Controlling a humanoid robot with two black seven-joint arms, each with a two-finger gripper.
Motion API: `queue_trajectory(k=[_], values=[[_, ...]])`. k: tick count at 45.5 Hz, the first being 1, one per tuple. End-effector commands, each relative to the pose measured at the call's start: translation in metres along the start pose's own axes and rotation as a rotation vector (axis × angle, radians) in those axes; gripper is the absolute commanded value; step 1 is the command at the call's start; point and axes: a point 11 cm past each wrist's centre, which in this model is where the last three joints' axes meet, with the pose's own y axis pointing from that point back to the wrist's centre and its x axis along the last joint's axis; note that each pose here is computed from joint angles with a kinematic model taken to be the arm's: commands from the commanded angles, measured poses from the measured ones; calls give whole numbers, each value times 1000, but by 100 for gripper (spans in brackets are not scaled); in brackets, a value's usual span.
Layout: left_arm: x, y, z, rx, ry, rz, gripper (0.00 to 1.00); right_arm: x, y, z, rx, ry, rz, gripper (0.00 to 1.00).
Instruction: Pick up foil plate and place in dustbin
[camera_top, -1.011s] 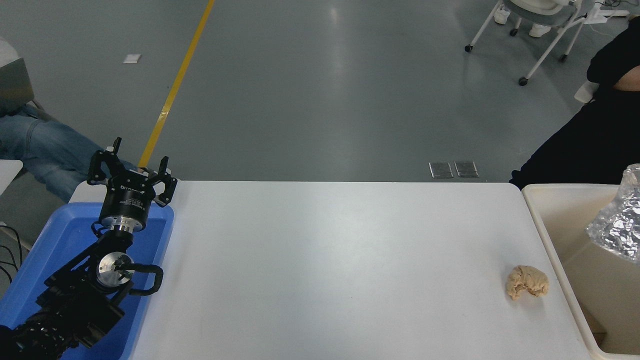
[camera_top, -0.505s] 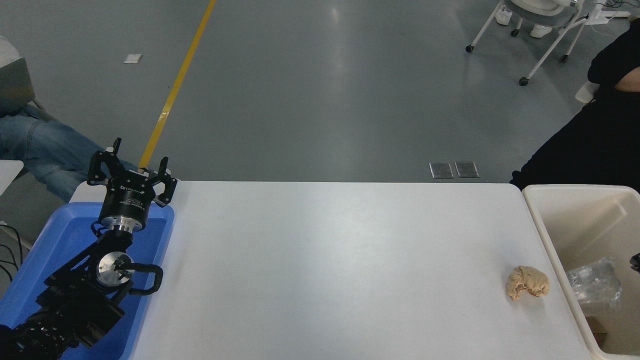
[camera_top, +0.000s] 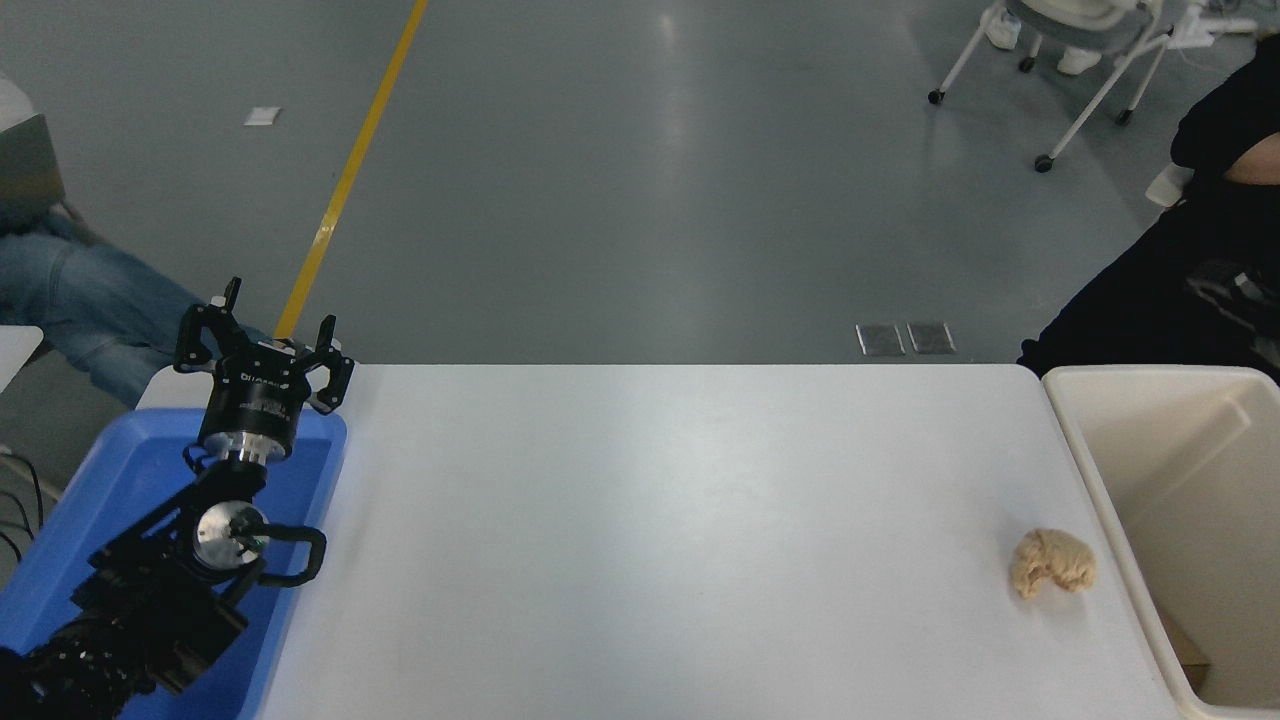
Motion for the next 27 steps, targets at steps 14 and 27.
queue_trajectory(k=[14,27], values=[[1,1,0,1,0,2,99,-68,71,-173,119,360,-432,100],[1,1,0,1,0,2,99,-101,141,-146,81,332,-597,100]])
